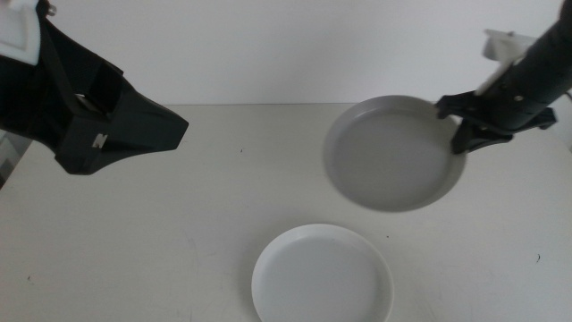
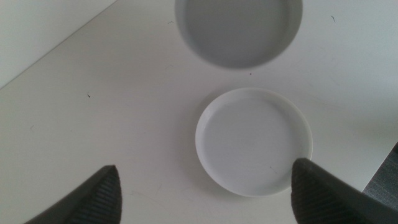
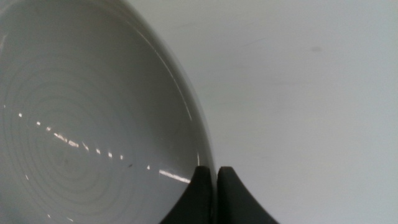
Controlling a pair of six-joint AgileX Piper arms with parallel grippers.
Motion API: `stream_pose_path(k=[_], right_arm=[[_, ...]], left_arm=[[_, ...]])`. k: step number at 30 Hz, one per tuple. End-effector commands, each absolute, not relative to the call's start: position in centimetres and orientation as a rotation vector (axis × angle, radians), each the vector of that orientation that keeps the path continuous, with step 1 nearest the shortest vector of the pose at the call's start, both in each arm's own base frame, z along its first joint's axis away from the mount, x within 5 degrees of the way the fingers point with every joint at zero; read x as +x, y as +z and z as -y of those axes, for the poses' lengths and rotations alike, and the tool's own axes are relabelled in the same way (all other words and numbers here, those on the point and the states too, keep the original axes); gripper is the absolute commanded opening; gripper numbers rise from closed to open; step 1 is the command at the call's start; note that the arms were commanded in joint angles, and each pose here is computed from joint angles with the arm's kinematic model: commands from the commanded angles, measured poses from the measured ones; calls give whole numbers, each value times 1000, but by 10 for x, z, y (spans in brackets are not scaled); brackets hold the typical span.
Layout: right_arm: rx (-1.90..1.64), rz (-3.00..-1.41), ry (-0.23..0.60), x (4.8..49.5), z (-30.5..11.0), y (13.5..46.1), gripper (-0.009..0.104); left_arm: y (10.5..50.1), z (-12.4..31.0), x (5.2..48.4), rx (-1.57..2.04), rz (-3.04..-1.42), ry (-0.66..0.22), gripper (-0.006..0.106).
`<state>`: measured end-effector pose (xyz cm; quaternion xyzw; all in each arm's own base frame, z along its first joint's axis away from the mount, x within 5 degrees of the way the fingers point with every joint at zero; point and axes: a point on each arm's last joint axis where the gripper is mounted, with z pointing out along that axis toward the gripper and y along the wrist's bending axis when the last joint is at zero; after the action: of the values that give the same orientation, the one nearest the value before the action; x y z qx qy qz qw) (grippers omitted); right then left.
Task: Stack the three bowls on top of each other.
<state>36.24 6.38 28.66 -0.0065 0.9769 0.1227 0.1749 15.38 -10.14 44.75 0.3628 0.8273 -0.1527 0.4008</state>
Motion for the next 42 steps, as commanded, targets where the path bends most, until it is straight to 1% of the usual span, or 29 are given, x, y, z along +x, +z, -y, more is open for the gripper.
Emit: stream_pose_path(k=[1,6,14,18,23,30,35,36,39,42], right_arm=[[-115,-2683,384,351,-84,313,-1],[-280,-2701,423,336,-126,302,-1],[-385,-2724,484,309,-167,261,-1],[-372,-2731,497,303,-170,245,-1],[-346,-2745,483,299,-167,231,-1],[-349,-2777,465,292,-164,219,-1],[-371,-2783,461,291,-163,218,-1],[-366,-2798,462,290,-163,217,3],[-372,-2809,461,289,-163,217,12],[-382,-2821,459,288,-163,217,25]], left_arm=[[463,101,150,872,-2010,-415,105],[463,101,150,872,-2010,-415,105],[463,101,150,872,-2010,-415,105],[463,101,150,872,-2010,-415,105],[463,101,150,872,-2010,-415,105],[463,101,150,872,-2010,-415,105],[463,101,150,872,-2010,-415,105],[463,101,150,872,-2010,-415,105],[463,101,150,872,-2010,-415,105],[463,101,150,872,-2010,-415,105]])
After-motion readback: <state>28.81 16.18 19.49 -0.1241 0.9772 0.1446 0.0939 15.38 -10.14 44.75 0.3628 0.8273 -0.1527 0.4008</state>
